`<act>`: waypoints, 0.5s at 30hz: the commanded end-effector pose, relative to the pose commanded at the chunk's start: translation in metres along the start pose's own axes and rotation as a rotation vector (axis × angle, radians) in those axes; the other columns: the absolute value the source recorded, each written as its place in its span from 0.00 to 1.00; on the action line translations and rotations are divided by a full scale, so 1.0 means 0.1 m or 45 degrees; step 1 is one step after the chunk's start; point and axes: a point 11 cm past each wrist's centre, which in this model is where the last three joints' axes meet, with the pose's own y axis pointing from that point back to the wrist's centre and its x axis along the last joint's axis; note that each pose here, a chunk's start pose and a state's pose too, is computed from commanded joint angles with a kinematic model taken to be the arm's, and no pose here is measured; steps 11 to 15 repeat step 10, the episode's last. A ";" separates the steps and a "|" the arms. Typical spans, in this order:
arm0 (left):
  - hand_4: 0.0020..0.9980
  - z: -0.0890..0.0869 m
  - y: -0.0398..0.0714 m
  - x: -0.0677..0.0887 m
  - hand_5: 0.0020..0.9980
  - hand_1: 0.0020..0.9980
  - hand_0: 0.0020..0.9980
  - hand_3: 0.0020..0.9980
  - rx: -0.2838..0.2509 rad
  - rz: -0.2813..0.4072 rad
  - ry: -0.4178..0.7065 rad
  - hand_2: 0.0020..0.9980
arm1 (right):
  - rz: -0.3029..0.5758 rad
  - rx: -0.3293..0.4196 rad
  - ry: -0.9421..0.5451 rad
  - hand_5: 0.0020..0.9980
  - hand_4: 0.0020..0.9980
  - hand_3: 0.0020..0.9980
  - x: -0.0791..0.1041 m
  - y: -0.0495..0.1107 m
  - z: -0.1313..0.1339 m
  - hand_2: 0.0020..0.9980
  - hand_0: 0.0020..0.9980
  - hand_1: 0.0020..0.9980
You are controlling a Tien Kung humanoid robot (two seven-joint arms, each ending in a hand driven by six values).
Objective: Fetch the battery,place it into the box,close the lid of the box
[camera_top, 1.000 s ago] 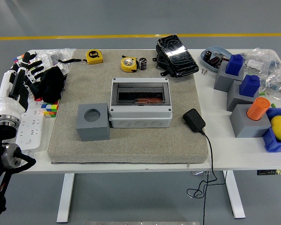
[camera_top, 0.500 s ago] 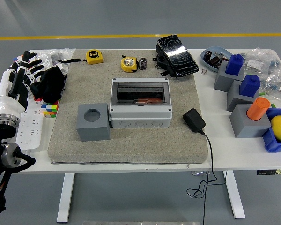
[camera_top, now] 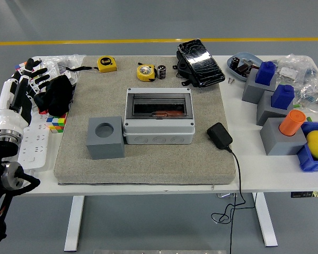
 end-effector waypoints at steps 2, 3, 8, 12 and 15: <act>0.94 0.00 0.00 0.00 0.72 0.67 0.65 0.71 0.001 0.000 0.001 0.67 | 0.000 0.000 0.002 0.54 0.98 0.57 0.00 0.00 0.00 0.66 0.62 0.64; 0.94 0.00 0.00 0.00 0.72 0.66 0.65 0.71 0.000 0.001 0.001 0.67 | -0.001 0.001 0.002 0.54 0.98 0.57 0.00 0.00 0.00 0.66 0.62 0.64; 0.94 0.01 0.00 0.00 0.72 0.66 0.65 0.71 -0.002 0.002 0.003 0.67 | -0.001 0.003 0.003 0.54 0.98 0.57 0.00 0.00 -0.01 0.66 0.62 0.64; 0.94 0.01 0.00 0.00 0.72 0.66 0.65 0.71 -0.003 0.001 0.003 0.67 | -0.001 0.003 0.002 0.54 0.98 0.57 0.00 0.00 -0.01 0.66 0.62 0.64; 0.94 0.01 0.00 0.00 0.72 0.66 0.65 0.71 -0.003 0.001 0.003 0.67 | -0.001 0.003 0.002 0.54 0.98 0.57 0.00 0.00 -0.01 0.66 0.62 0.64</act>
